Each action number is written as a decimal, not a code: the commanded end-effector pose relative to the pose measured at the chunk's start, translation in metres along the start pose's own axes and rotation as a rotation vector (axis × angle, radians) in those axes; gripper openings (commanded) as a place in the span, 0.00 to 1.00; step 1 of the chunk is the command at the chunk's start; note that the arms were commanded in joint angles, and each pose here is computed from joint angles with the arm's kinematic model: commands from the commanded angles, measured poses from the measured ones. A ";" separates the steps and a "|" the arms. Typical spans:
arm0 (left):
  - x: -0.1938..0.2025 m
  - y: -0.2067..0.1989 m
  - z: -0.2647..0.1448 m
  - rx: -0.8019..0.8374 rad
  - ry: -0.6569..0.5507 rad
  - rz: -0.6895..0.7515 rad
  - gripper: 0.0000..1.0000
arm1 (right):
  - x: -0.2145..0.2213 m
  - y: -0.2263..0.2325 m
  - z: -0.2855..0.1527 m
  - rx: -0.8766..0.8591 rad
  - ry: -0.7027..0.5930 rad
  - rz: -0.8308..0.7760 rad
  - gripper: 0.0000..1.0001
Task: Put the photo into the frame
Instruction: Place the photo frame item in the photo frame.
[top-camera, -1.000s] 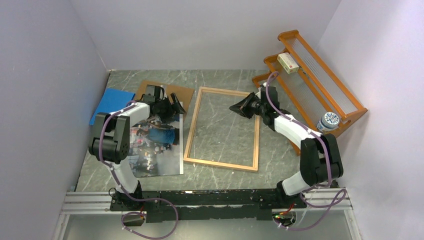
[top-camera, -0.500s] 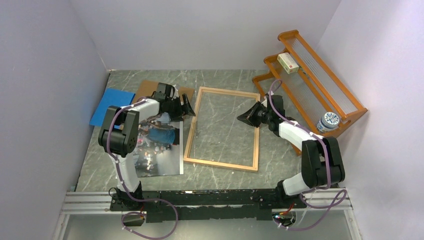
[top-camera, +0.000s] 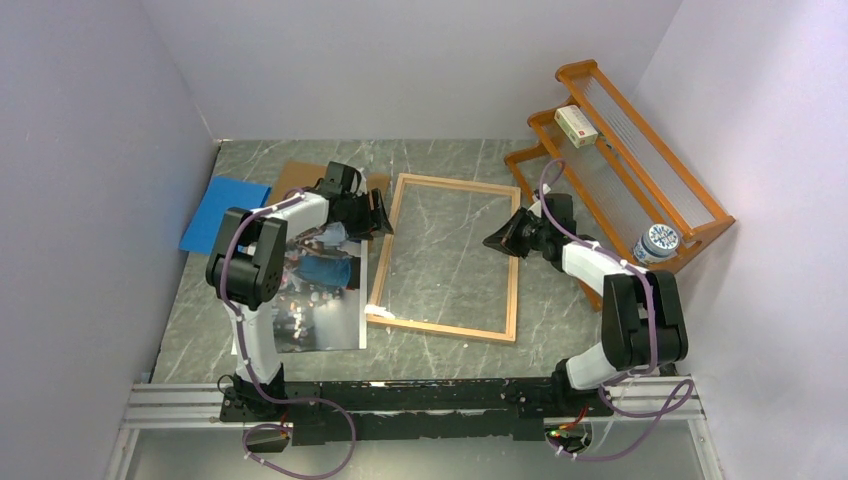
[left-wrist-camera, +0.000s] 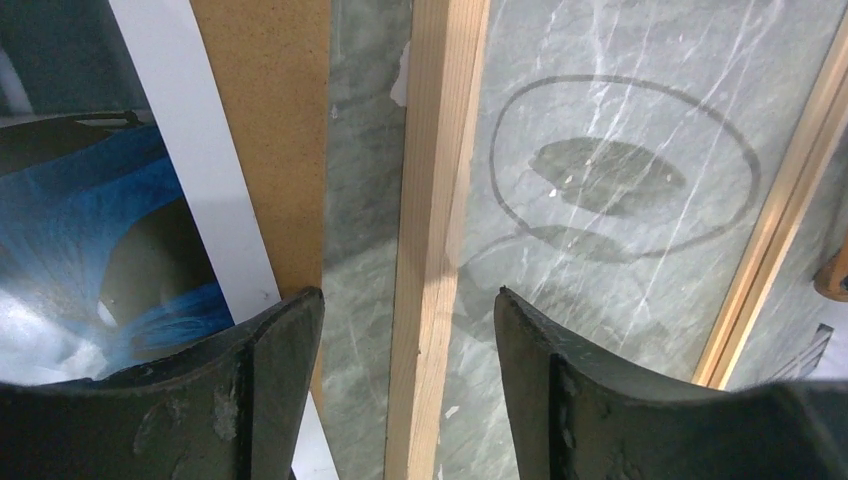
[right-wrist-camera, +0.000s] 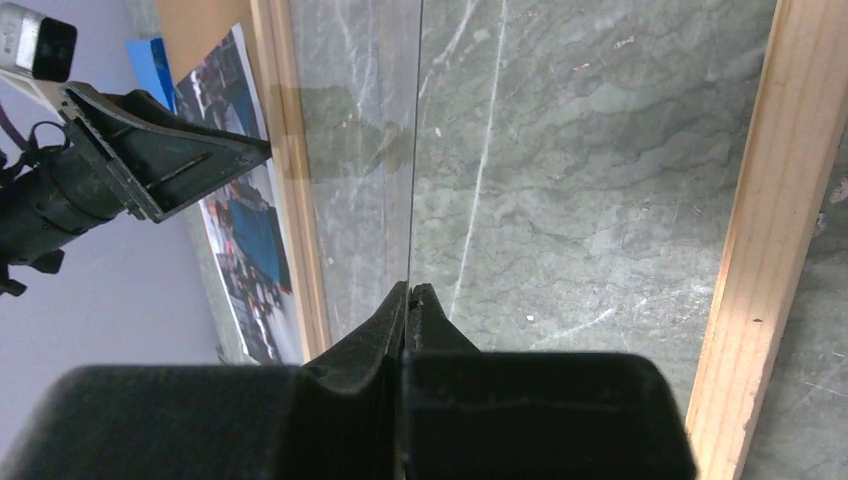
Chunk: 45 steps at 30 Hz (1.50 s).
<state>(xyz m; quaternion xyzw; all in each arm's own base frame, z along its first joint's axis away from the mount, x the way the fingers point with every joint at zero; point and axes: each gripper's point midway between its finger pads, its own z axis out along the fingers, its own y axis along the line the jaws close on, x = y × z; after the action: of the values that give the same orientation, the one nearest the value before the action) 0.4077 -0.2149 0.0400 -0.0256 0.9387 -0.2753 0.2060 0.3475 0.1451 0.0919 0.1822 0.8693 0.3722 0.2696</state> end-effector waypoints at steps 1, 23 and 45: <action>0.022 0.013 0.016 -0.074 0.076 0.023 0.68 | -0.006 0.006 0.001 -0.036 0.000 -0.063 0.00; 0.041 0.026 0.030 -0.201 0.139 0.085 0.58 | -0.019 -0.005 0.007 0.023 -0.029 -0.165 0.00; 0.047 0.025 0.038 -0.201 0.166 0.093 0.59 | -0.033 0.004 0.009 -0.010 -0.088 -0.240 0.00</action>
<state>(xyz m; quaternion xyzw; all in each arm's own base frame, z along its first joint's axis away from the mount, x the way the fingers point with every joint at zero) 0.4118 -0.2240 0.0298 0.0081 0.9577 -0.2050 0.2018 0.3582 0.1362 0.0791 0.1224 0.8868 0.3326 0.2965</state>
